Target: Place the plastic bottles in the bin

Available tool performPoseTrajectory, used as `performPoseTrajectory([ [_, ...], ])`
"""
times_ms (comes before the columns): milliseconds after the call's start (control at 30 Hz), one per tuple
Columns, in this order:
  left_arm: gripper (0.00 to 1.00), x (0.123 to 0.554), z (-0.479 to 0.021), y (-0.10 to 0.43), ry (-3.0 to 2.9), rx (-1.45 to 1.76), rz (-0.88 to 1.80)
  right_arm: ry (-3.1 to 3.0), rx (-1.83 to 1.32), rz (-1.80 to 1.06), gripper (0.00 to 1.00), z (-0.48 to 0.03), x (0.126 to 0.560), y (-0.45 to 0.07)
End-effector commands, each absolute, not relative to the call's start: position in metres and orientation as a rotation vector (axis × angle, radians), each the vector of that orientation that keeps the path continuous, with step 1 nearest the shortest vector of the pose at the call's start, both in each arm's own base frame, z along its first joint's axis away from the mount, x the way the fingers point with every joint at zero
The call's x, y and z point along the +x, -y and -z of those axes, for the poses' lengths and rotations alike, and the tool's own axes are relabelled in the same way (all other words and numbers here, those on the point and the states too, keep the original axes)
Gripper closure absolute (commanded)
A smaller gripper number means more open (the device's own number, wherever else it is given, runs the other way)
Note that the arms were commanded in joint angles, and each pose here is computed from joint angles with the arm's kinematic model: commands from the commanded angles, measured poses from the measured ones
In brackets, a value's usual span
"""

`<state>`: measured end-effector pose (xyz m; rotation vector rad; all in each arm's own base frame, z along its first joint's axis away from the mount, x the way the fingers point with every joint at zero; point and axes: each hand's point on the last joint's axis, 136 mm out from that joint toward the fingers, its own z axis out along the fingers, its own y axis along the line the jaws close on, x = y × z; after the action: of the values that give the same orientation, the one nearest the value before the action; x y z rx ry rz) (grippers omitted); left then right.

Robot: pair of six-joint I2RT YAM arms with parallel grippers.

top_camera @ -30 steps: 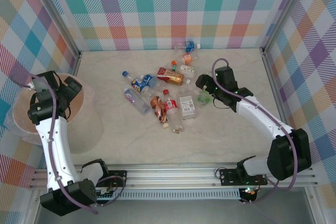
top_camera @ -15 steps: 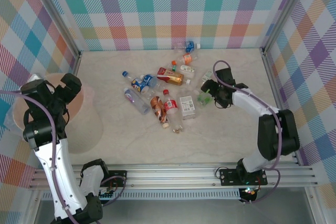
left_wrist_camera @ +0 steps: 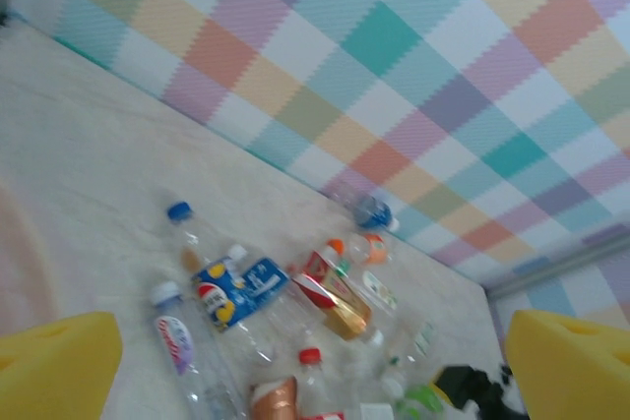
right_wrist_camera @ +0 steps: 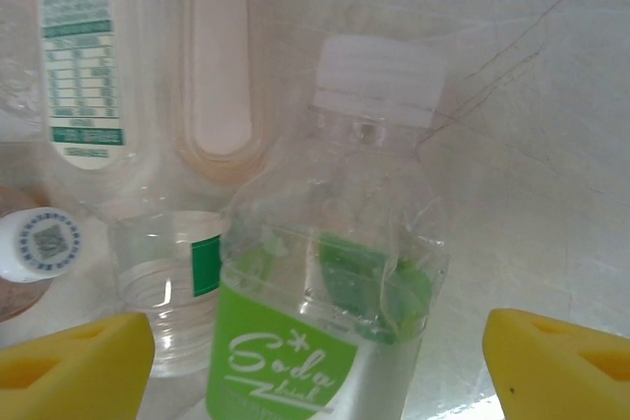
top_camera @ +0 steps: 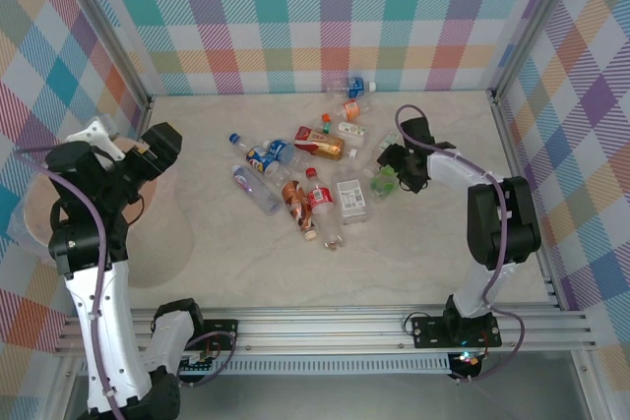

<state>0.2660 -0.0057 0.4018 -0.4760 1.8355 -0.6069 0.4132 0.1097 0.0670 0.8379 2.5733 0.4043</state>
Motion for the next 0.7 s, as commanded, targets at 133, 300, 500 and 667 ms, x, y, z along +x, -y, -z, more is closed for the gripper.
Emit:
performPoseTrajectory([
  [133, 0.0, 0.286, -0.394, 0.041, -1.889, -0.353, 0.663, -2.599, 0.847, -0.375, 0.17, -0.05, 0.421, -0.108],
  [300, 0.0, 0.301, -0.384, 0.069, -1.955, -0.266, 0.663, -2.572, 0.899, -0.348, 0.21, -0.035, 0.421, -0.101],
  [500, 0.0, 0.317, -0.373, 0.11, -2.026, -0.16, 0.686, -2.534, 0.91, -0.334, 0.31, -0.033, 0.422, -0.095],
  [667, 0.0, 0.327, -0.361, 0.141, -2.086, -0.084, 0.677, -2.437, 0.858, -0.347, 0.42, -0.053, 0.422, -0.087],
])
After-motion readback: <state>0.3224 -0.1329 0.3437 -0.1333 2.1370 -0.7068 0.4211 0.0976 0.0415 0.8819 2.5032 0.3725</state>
